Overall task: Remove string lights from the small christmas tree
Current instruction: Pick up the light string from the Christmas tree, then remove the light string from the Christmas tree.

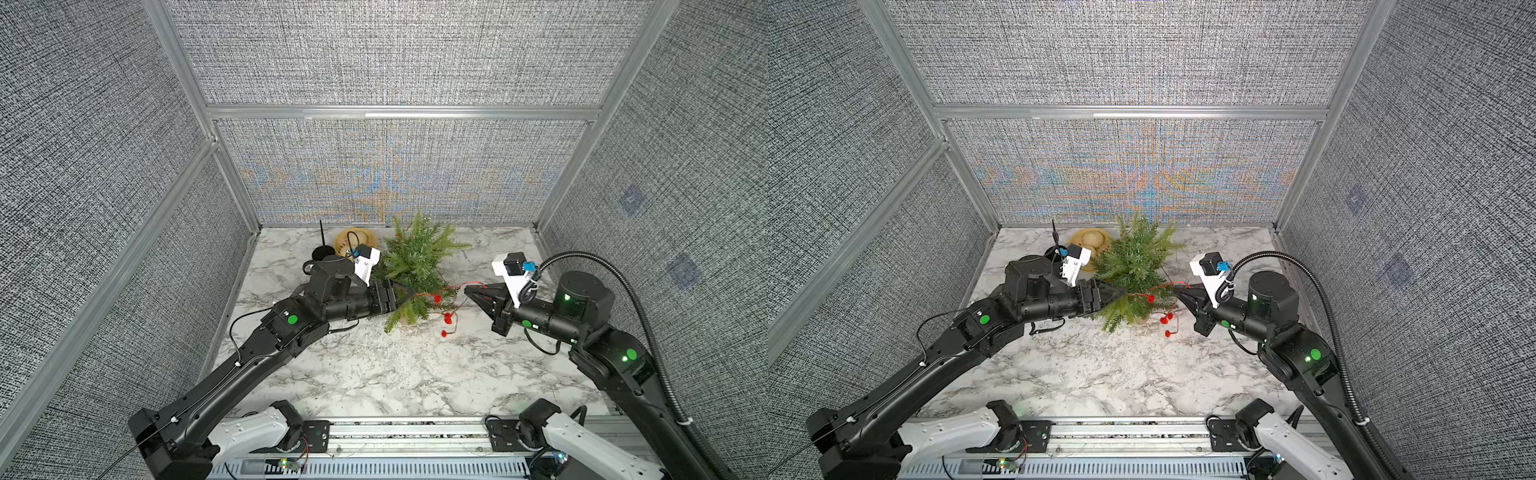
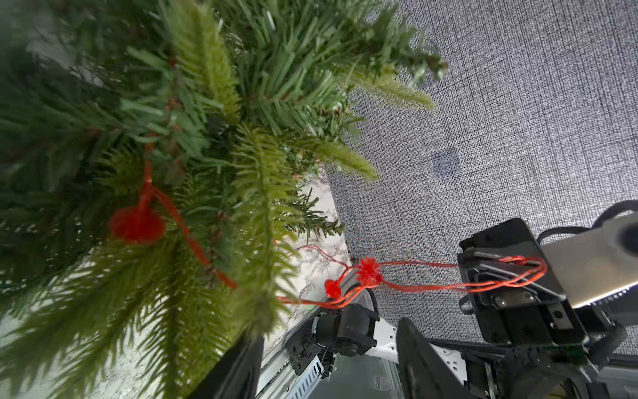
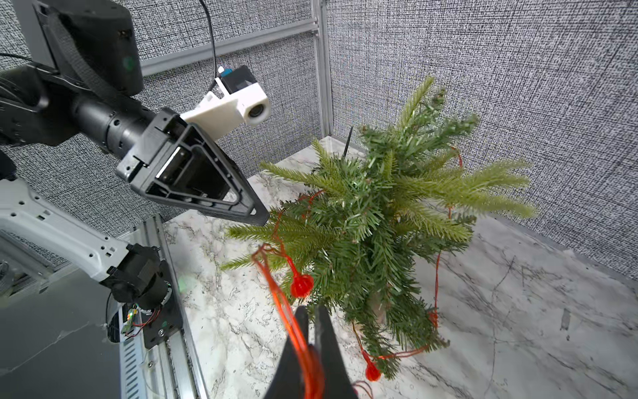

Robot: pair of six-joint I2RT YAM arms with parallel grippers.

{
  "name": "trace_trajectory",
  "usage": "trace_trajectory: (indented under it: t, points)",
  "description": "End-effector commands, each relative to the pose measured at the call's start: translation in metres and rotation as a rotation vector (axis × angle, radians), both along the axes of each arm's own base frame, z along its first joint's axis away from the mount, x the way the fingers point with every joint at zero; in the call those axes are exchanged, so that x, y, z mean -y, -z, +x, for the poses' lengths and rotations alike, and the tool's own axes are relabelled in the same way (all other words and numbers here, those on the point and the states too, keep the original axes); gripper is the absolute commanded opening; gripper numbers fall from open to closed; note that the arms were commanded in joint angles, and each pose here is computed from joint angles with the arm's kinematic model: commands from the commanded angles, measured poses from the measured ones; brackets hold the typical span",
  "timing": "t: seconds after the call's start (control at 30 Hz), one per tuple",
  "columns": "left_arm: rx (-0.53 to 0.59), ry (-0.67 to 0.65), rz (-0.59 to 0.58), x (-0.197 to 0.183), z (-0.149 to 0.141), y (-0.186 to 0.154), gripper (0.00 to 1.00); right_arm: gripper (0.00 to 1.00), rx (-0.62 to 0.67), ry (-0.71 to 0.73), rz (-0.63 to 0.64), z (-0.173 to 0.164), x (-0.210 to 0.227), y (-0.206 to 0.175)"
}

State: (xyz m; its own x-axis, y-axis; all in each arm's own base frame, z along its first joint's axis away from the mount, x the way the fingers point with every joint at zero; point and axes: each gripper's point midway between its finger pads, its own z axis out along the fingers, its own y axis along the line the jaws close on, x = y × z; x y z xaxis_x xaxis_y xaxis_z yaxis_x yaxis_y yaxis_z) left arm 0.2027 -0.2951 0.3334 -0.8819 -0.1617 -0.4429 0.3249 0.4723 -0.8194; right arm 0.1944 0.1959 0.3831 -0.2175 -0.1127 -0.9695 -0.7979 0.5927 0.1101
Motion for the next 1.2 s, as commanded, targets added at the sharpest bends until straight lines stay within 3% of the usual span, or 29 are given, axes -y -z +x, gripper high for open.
trace_trajectory:
  t: [0.0,0.43,0.5,0.7,0.93,1.17]
  points:
    - [-0.038,-0.029,-0.003,-0.002,0.001,0.004,0.62,0.0,0.027,-0.028,0.014,-0.003,-0.004,-0.006]
    - [-0.096,-0.078,-0.003,0.006,0.012,0.021,0.58,0.0,0.039,-0.068,0.035,-0.004,-0.015,-0.009]
    - [-0.104,-0.067,0.0,0.009,0.012,0.022,0.49,0.0,0.038,-0.07,0.035,-0.004,-0.016,-0.009]
    - [-0.108,-0.077,-0.004,0.013,0.016,0.023,0.44,0.0,0.035,-0.086,0.043,-0.007,-0.019,-0.006]
    - [-0.117,-0.097,0.002,0.011,0.017,0.03,0.28,0.0,0.03,-0.098,0.054,-0.007,-0.023,-0.004]
    - [-0.103,-0.126,0.019,0.003,0.018,0.034,0.24,0.0,0.022,-0.109,0.058,-0.006,-0.029,0.001]
